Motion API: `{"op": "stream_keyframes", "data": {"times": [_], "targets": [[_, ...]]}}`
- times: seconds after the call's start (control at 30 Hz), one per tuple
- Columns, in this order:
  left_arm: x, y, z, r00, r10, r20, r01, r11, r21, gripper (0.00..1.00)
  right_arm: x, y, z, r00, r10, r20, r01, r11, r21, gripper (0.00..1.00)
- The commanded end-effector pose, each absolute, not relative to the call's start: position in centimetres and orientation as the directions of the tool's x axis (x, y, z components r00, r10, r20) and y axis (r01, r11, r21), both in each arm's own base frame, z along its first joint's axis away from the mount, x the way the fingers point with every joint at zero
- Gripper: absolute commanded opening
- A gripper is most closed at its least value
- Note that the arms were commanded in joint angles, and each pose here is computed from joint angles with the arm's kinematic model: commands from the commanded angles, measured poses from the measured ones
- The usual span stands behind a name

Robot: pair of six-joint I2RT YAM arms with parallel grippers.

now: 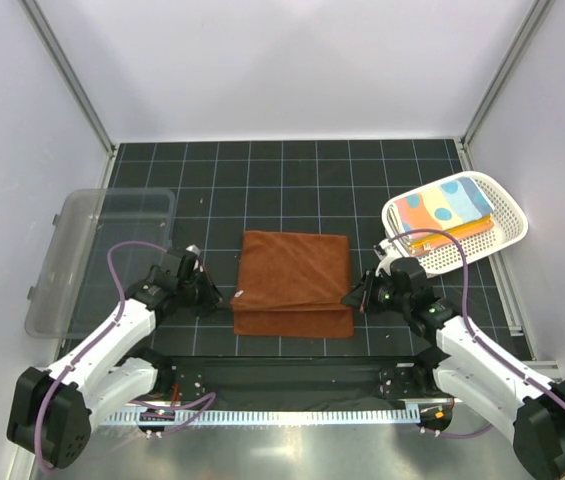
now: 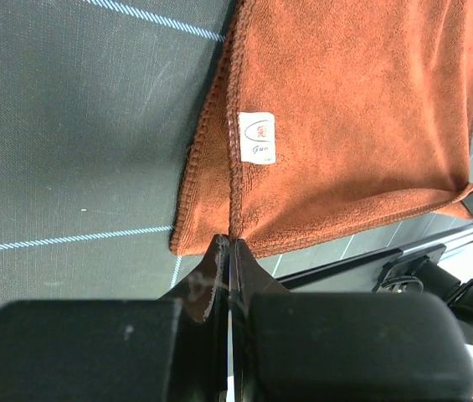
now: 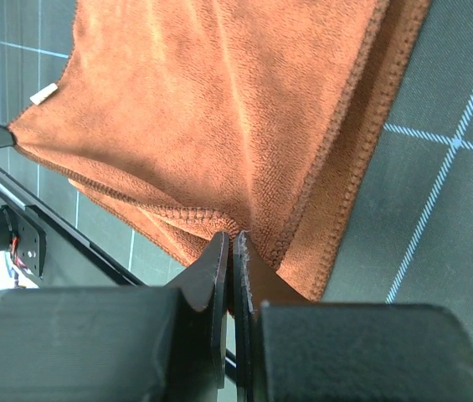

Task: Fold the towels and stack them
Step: Fold the towel

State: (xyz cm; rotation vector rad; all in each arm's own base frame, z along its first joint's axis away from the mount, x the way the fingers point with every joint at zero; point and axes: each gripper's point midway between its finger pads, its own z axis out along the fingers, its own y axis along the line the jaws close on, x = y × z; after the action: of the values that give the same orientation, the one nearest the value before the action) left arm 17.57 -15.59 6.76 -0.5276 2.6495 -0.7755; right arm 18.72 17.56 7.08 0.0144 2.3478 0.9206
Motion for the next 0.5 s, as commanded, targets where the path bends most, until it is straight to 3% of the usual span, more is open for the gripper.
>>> {"op": "stream_keyframes", "data": {"times": [0.0, 0.23, 0.47], "targets": [[18.3, -15.5, 6.9, -0.861, -0.450, -0.235, -0.254, 0.782, -0.570, 0.00, 19.4, 17.6, 8.0, -0.798, 0.252, -0.548, -0.187, 0.761, 0.622, 0.04], [17.0, -15.8, 5.1, -0.869, -0.451, -0.204, -0.269, 0.776, -0.571, 0.00, 18.4, 17.0, 7.4, -0.791, 0.309, -0.528, -0.142, 0.747, 0.650, 0.21], [16.2, -16.5, 4.4, -0.886, -0.427, -0.181, -0.258, 0.777, -0.574, 0.01, 17.9, 16.6, 7.0, -0.807, 0.348, -0.478, -0.069, 0.748, 0.661, 0.29]]}}
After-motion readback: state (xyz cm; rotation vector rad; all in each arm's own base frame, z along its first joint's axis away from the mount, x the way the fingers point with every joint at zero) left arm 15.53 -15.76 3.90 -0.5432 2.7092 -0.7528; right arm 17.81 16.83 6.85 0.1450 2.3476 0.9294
